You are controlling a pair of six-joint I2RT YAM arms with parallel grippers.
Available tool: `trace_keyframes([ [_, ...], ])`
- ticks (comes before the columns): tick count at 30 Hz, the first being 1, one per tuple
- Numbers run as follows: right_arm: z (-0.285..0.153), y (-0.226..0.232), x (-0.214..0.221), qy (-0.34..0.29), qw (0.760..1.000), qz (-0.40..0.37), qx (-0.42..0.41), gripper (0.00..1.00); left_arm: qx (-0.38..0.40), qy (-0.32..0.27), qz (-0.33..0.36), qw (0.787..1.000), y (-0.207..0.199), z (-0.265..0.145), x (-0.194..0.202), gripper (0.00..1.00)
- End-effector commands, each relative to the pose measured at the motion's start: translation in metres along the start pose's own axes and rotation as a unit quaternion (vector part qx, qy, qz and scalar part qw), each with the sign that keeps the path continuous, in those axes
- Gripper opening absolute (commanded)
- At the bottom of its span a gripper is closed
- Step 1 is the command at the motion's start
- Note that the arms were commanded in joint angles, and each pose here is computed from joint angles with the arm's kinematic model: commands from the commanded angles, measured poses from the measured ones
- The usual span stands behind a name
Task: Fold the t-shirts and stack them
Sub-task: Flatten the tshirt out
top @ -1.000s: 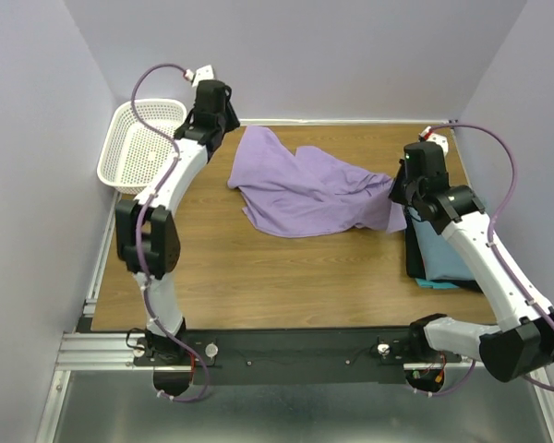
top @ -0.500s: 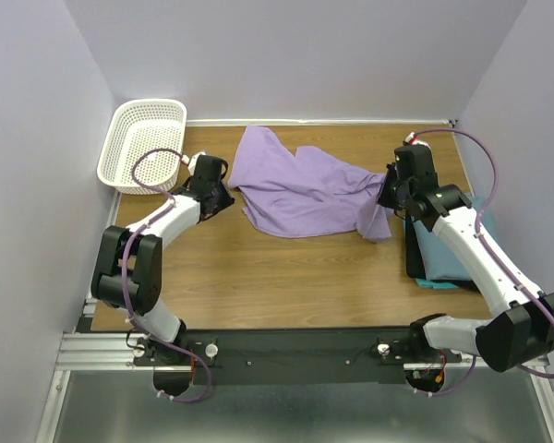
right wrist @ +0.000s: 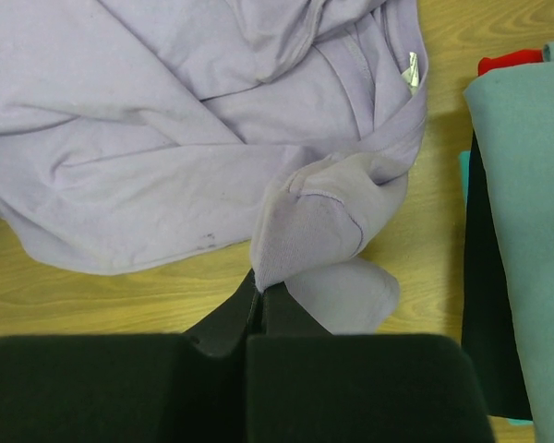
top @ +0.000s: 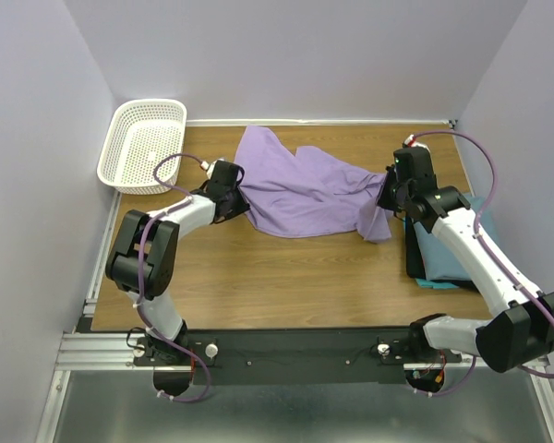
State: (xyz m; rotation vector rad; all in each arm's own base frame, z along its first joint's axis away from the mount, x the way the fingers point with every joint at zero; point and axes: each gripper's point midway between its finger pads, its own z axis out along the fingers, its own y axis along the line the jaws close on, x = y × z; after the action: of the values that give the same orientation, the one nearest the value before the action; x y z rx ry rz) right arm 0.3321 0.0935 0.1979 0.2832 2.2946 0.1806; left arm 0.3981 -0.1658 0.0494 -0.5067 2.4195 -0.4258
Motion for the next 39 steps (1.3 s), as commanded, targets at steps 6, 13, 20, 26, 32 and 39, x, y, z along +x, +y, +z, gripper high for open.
trace_keyframes([
  [6,-0.003,-0.004,-0.002,-0.014,1.000,0.007,0.004,0.00,-0.014,-0.016,-0.010,1.000,-0.001,0.016,-0.011,0.35],
  [13,-0.004,-0.004,-0.003,-0.016,1.000,0.007,0.003,0.00,-0.036,-0.028,-0.016,0.999,0.008,0.014,-0.012,0.36],
  [20,-0.005,-0.006,-0.002,-0.017,1.000,0.008,0.005,0.00,-0.059,-0.032,-0.008,0.998,0.013,0.021,-0.013,0.41],
  [26,-0.008,-0.008,-0.003,-0.024,1.000,0.009,0.007,0.00,-0.070,-0.028,0.005,0.997,0.012,0.026,-0.009,0.41],
  [32,-0.008,-0.010,-0.003,-0.026,1.000,0.008,0.011,0.00,-0.077,-0.023,0.017,0.997,0.010,0.029,-0.002,0.39],
  [39,-0.009,-0.008,-0.005,-0.028,1.000,0.007,0.007,0.00,-0.086,-0.018,0.027,0.996,0.013,0.033,0.002,0.29],
])
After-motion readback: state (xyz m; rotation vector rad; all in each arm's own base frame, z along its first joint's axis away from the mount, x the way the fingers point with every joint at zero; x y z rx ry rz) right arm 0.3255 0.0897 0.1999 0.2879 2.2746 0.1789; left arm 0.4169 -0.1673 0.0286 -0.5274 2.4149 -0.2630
